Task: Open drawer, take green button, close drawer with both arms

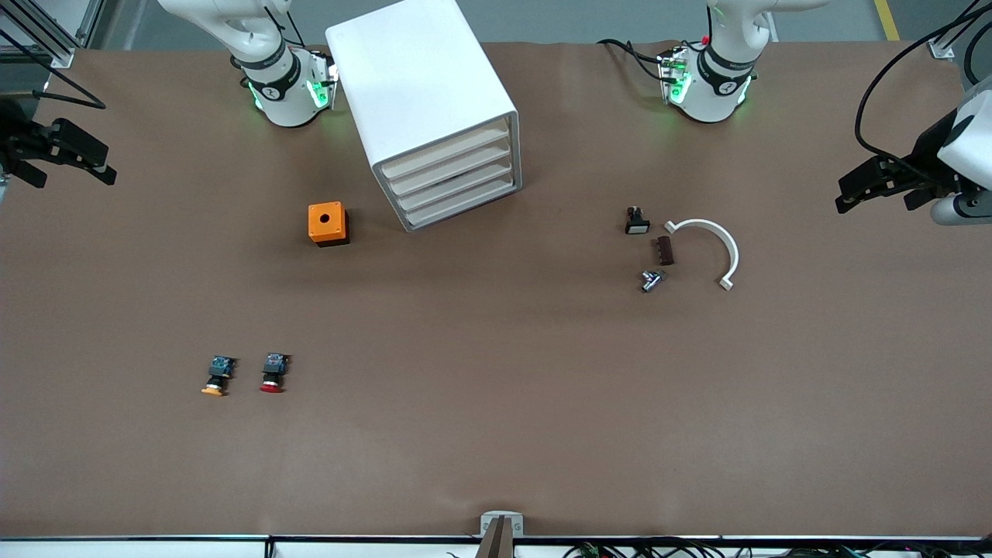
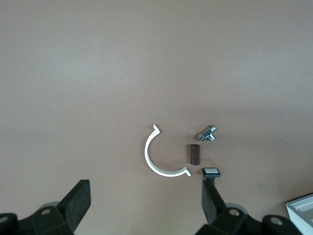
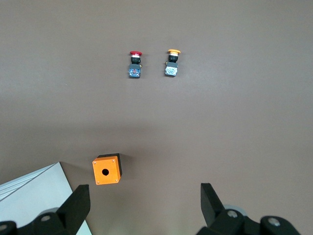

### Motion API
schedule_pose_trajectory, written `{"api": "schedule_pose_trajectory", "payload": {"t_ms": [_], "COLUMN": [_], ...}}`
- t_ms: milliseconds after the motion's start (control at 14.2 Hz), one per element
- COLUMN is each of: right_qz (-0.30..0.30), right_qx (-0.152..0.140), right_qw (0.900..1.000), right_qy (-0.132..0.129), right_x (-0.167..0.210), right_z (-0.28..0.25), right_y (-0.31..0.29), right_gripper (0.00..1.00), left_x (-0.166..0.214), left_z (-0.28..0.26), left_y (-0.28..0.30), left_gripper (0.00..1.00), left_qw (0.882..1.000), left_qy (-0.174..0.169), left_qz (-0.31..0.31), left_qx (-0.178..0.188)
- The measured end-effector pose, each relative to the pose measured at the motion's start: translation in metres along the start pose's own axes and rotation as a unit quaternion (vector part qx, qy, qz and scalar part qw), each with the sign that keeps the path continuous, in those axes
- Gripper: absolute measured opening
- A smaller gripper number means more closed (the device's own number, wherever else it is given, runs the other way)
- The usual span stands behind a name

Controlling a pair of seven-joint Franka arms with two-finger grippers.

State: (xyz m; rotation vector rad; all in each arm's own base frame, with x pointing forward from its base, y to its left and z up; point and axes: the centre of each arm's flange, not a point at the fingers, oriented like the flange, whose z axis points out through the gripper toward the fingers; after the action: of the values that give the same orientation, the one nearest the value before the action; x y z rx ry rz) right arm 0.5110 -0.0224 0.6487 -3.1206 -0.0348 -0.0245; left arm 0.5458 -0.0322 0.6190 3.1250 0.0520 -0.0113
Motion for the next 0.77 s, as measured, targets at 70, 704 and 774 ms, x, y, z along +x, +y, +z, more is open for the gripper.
{"api": "schedule_pose_trajectory", "payload": {"t_ms": [70, 704, 774], "right_qz": [0.0, 0.001, 0.001], "right_qx": [0.0, 0.0, 0.0], "right_qw": [1.0, 1.0, 1.0], "right_qy": [0.0, -0.001, -0.001], "right_x": [0.0, 0.0, 0.0], "right_z": [0.0, 0.0, 0.0], "right_y": [0.0, 0.001, 0.001], "right_gripper": [1.0, 1.0, 1.0], "left_x": [0.0, 0.008, 0.012], "left_z": [0.0, 0.02, 0.029], "left_y": [0.0, -0.007, -0.009], "left_gripper": [1.0, 1.0, 1.0], "left_qw": [1.0, 1.0, 0.999], "left_qy": [-0.001, -0.026, -0.034], "left_qz": [0.0, -0.007, -0.008], "left_qx": [0.0, 0.001, 0.002]}}
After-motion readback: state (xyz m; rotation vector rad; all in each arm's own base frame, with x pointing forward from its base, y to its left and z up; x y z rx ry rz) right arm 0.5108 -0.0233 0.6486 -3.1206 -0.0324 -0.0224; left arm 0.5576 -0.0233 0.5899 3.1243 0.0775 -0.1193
